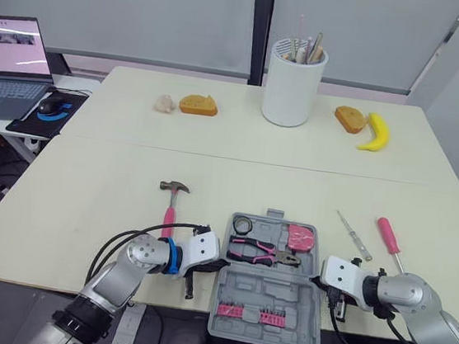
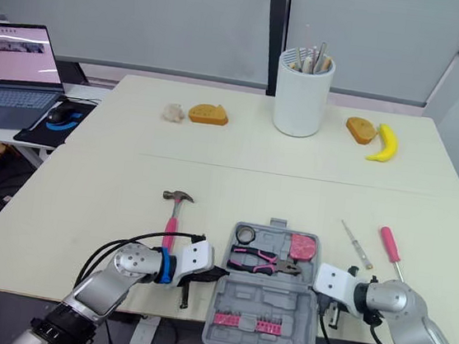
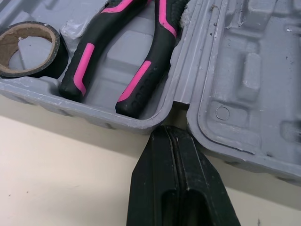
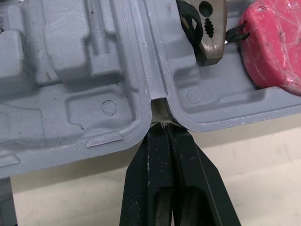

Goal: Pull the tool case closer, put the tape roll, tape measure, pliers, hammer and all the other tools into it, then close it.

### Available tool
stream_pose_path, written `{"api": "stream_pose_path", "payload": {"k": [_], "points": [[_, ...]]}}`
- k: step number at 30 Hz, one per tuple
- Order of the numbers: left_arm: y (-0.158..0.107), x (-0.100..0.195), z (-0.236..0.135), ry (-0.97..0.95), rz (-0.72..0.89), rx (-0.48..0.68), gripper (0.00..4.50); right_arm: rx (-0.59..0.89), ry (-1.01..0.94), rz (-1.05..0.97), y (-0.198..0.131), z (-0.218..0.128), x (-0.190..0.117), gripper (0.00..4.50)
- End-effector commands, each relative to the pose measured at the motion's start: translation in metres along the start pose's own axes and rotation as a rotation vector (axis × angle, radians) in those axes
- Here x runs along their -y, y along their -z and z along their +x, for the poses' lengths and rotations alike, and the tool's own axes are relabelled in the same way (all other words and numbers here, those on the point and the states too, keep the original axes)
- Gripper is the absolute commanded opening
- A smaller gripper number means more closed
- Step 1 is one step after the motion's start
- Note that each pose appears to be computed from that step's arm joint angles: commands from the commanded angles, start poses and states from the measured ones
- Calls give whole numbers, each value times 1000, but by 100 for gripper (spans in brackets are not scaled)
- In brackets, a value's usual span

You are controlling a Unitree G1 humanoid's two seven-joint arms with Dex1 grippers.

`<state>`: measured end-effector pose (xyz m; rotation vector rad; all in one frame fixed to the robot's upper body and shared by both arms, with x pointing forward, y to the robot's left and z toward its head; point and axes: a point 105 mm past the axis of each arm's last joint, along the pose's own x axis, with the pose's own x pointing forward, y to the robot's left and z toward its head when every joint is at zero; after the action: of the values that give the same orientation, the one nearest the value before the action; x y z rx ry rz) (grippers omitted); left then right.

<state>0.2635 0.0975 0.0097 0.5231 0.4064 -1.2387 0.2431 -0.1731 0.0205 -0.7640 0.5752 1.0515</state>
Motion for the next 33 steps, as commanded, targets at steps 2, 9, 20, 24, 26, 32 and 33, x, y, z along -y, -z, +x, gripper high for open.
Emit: {"api": "stream_pose_path", "payload": {"k": [2, 9, 20, 24, 26, 32, 33], "points": [[-18, -10, 7, -46, 30, 56, 0, 100, 36, -43, -31, 5, 7, 1], [-27, -41, 9, -161, 33, 76, 0, 107, 142, -46, -35, 8, 35, 1], [-30, -52, 12, -186, 57, 73, 0, 134, 240, -28, -39, 12, 58, 1], [-30, -53, 12, -184, 59, 71, 0, 130, 244, -30, -37, 12, 59, 1], [-31, -53, 13, -186, 61, 71, 0, 129, 241, -30, -36, 12, 58, 1], [-31, -55, 12, -203, 69, 72, 0, 137, 239, -26, -37, 12, 55, 1], [-31, -55, 11, -205, 70, 71, 0, 138, 239, -26, -38, 12, 54, 1]]}}
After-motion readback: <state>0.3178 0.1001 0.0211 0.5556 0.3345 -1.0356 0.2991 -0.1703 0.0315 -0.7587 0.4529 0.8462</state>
